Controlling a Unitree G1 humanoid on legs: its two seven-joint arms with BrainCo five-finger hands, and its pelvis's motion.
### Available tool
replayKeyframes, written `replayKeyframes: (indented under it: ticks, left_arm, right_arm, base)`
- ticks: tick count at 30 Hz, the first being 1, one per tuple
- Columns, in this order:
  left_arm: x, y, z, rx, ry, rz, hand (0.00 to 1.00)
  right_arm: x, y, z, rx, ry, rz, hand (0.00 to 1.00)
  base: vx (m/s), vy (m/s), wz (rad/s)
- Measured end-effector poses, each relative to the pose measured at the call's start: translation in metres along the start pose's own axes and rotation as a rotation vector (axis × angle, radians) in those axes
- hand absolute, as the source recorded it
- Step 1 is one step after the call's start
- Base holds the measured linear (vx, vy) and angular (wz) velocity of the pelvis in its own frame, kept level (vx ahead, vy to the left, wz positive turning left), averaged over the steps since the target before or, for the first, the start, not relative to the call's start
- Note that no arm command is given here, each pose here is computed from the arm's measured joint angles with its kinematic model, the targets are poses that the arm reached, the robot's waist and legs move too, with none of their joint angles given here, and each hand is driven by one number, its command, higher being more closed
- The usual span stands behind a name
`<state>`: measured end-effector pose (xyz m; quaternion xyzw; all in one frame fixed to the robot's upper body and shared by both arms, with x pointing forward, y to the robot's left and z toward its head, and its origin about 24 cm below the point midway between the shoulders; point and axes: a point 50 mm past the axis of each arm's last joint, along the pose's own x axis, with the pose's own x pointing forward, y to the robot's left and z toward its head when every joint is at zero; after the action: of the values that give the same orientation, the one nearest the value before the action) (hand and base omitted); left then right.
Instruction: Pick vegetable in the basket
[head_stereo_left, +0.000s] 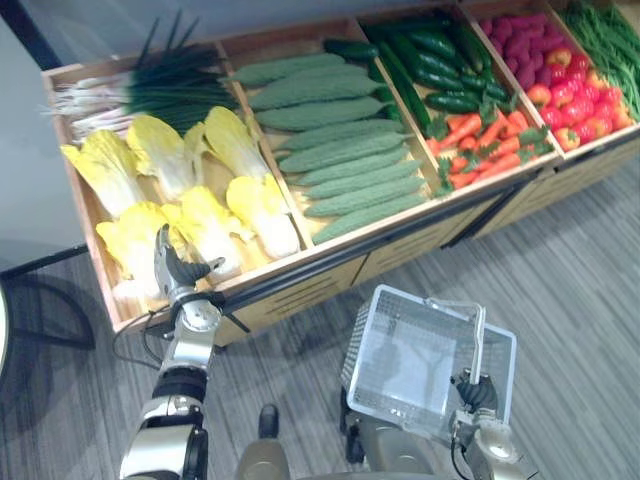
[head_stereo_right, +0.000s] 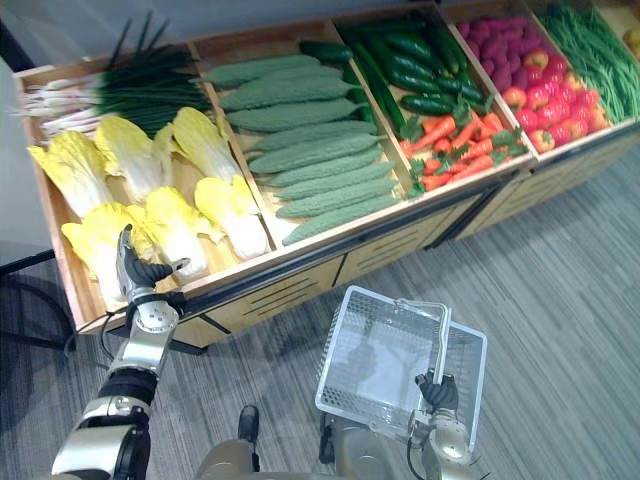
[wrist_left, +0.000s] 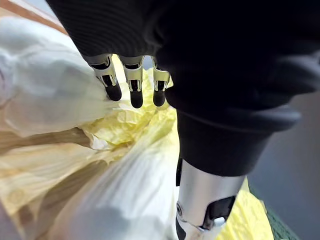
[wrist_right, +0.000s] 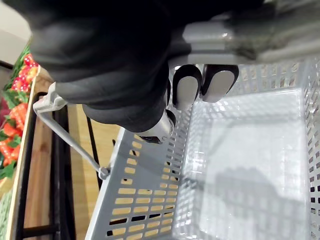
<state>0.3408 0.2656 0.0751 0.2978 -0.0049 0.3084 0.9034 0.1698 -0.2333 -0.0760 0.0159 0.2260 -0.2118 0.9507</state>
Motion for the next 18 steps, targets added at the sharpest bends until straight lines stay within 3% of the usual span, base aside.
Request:
replayKeyframes:
  ticks: [3, 4, 18]
  left_arm:
    - [0.013, 0.002, 0.016, -0.006, -0.026, 0.014, 0.0]
    - [0.015, 0.002, 0.019, -0.007, -0.041, 0.012, 1.0]
    - [0.025, 0.019, 0.023, -0.081, -0.054, 0.012, 1.0]
  right_arm:
    - [0.002, -0.002, 0.009, -0.003, -0.039, 0.006, 1.0]
    - [0.002, -0.002, 0.011, 0.005, -0.054, 0.005, 1.0]
    - [0.007, 0.006, 0.021, 0.017, -0.096, 0.048, 1.0]
  base:
    - [0.01, -0.004, -0.1]
    - [0.0, 0.0, 0.0]
    - [0.02, 0.019, -0.02]
